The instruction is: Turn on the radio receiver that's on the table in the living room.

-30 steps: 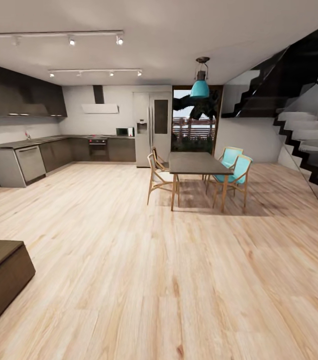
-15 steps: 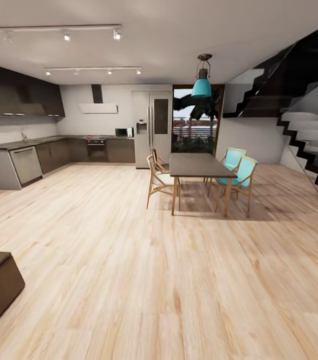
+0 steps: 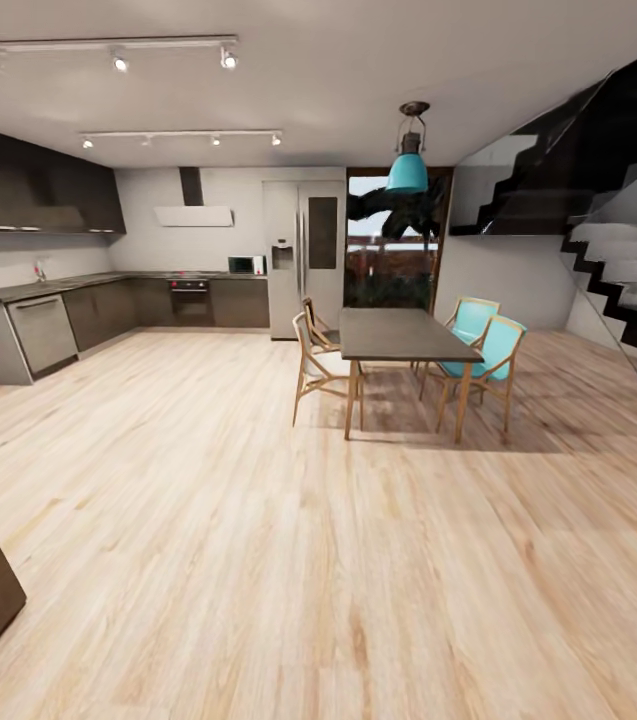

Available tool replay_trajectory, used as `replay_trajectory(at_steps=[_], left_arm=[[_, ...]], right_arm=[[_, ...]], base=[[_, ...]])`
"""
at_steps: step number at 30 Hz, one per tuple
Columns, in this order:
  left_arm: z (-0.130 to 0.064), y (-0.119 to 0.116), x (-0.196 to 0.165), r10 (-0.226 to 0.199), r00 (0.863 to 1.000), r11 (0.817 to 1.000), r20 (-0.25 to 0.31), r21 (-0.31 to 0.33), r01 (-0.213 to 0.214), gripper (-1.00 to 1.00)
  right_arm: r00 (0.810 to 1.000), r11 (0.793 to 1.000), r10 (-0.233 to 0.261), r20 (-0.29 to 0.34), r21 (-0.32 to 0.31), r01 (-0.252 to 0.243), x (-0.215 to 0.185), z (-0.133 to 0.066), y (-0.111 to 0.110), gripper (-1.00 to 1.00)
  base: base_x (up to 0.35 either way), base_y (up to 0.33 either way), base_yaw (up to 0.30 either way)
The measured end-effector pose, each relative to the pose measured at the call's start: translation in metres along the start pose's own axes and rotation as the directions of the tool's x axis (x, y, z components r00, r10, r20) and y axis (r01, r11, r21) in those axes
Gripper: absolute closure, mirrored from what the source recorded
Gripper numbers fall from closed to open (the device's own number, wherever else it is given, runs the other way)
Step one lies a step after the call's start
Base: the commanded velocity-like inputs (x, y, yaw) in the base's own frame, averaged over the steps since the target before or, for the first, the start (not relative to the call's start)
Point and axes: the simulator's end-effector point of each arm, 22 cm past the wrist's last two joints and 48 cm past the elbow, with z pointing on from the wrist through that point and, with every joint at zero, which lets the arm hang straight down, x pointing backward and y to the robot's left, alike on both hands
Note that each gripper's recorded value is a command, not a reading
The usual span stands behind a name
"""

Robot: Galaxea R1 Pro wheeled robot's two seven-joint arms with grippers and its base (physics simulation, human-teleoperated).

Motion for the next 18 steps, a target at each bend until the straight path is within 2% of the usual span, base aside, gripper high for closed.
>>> replay_trajectory(at_steps=[5,18], left_arm=[[0.0,-0.0001,0.0,0.0,1.0,1.0,0.0,0.0,0.0,-1.0],[0.0,0.0004,-0.0002,0.001,1.0,1.0,0.001,0.0,-0.001,-1.0]], right_arm=[[1.0,1.0,0.0,0.001,-0.001,0.0,-0.0003,0.0,0.0004,-1.0],[1.0,1.0,0.0,0.001,-0.001,0.0,-0.0003,0.0,0.0004,-1.0]], base=[[0.08,0.0,-0.161],[0.005,0.0,-0.269]])
